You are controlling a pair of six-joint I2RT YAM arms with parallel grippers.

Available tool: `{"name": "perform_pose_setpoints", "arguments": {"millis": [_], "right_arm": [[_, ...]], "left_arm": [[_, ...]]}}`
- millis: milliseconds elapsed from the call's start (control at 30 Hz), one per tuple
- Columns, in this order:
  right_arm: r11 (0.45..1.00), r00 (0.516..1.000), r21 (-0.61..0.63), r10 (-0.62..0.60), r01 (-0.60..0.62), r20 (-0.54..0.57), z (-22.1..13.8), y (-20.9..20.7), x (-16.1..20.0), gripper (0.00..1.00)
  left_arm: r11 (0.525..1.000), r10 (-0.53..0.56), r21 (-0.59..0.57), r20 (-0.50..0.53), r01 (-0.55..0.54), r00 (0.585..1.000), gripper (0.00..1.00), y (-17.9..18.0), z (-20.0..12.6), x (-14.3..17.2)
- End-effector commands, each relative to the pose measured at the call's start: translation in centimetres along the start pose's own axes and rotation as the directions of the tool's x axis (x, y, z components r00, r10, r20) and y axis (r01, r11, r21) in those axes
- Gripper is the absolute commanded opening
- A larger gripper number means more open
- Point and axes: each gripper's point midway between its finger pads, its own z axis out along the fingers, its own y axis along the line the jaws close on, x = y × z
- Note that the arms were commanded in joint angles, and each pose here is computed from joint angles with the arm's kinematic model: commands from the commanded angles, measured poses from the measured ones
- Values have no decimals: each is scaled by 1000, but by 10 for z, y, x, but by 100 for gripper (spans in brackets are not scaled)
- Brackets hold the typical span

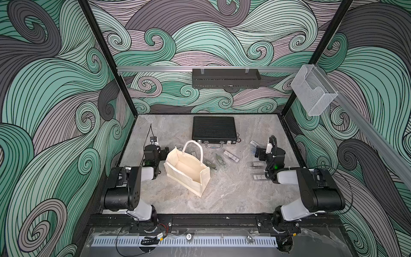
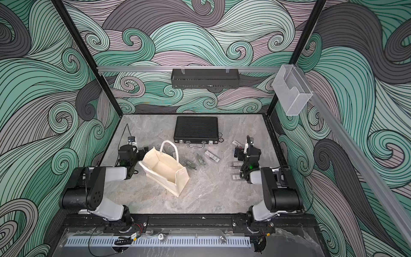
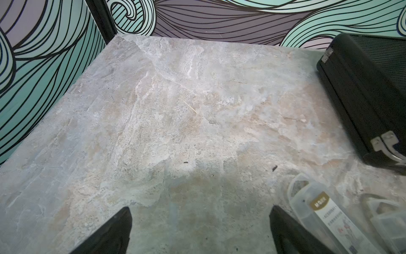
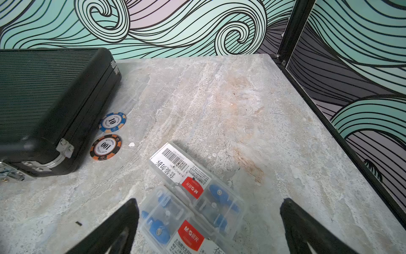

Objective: Put the compass set into the canvas bag
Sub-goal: Adjust the canvas bag at the center of the board.

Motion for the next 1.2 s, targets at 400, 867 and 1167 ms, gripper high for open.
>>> {"name": "perform_pose_setpoints", "arguments": {"millis": [400,867,1167], "right_arm": [[1000,1000,6,-1,0,30,-1,1,-9,99],[1000,1000,5,-1,1,27,0,1,-8,99],[1000,999,-6,-7,7,35,-9,2,-23,99]], "left_arm": [[1000,4,6,25,-4,1000,98,0,0,-12],[1000,3,6,27,-3,1000,99,1,0,-13],[996,-39,-82,22,41,999,99,19,-6,-38]]}}
